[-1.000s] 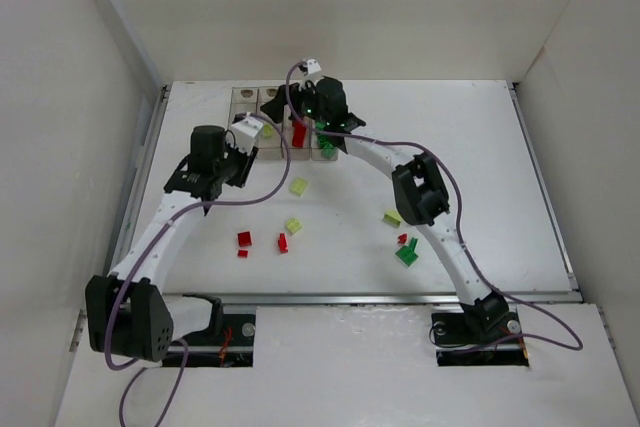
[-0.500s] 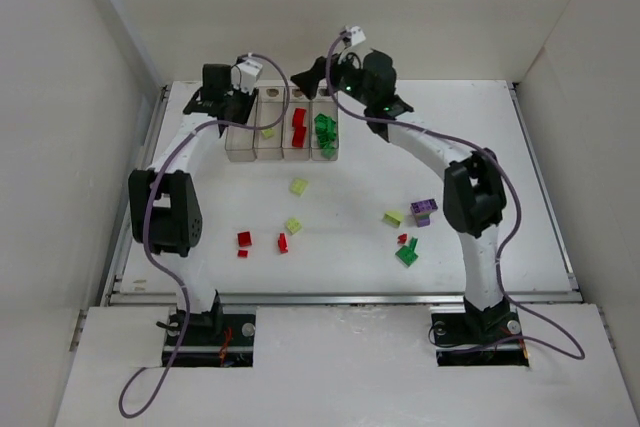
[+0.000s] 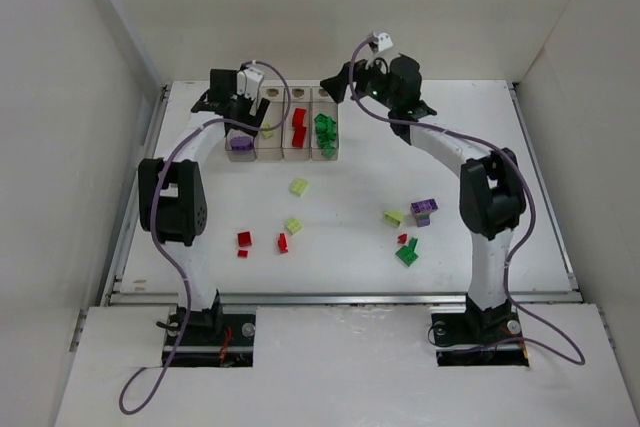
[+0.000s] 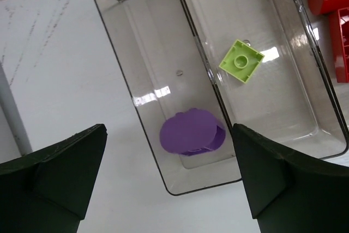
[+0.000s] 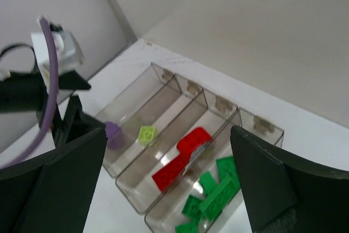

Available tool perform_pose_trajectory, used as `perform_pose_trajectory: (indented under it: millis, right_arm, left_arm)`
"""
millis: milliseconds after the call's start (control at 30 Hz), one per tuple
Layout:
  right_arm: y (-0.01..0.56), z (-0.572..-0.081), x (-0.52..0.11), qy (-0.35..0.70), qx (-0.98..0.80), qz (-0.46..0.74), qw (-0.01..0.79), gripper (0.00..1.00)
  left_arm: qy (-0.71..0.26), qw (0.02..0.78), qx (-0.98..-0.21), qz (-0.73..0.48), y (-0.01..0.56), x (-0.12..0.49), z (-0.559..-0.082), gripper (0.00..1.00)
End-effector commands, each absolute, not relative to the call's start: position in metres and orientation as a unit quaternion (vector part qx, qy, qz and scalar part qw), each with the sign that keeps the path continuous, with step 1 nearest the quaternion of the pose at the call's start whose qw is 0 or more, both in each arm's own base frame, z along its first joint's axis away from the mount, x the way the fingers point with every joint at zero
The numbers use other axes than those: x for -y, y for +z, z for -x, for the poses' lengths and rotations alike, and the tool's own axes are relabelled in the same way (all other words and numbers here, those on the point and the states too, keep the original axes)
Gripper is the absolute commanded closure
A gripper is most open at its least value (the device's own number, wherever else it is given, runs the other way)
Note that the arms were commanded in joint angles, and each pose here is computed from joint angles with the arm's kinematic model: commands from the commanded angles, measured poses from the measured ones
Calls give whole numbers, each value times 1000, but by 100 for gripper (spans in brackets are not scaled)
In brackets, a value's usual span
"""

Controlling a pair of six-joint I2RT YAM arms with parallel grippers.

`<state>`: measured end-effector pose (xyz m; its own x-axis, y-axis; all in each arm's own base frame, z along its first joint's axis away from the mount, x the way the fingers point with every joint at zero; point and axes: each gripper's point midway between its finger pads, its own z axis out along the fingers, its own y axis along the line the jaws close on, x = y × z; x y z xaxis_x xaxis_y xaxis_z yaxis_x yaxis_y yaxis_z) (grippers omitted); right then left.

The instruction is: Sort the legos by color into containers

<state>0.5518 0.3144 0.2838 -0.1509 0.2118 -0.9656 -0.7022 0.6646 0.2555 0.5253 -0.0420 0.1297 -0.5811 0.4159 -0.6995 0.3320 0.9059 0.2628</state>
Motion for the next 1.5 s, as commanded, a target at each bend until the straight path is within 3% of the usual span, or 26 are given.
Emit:
perform_pose_trajectory:
  millis: [0,167,300,367,400,567,700,900,1233,1467]
  right_arm:
    - [333,-525,-306,366,-627,202,657,0]
    - [344,-499,-242,282,-675,142,667,0]
    - [308,-479,-130,-30,-777,33,628,0]
    - [270,-455,-97,-103,-825,26,555,0]
    - [263,-447,-87,-112,-841,21,529,0]
    - [190,-391,-70,-81,-925,-21,370,0]
    - [168,-359,-77,-8,-928,-72,366,0]
    - [137,-334,-89,46,-937,-83,337,0]
    - [79,-324,-87,9,-978,4,208,0]
    - [73,-318,-92,22,-982,20,186,0]
  left_arm:
    - [79,487,-852,-178,213,34,-531,1]
    - [86,519,-820,-226,249,64,-490,1]
    - [76,586,-754,-286,302,105,-438,1]
    - [55,641,-700,-311,342,123,-400,1]
    - [29,633,-698,-334,316,131,-387,1]
    - [-41,654,-657,-372,294,148,-331,1]
    - [-79,616,-692,-368,260,152,-315,1]
    - [-38,582,-723,-370,227,149,-309,1]
    - [-46,600,-708,-370,227,150,-291,1]
    - [-42,604,-706,-366,229,149,-293,1]
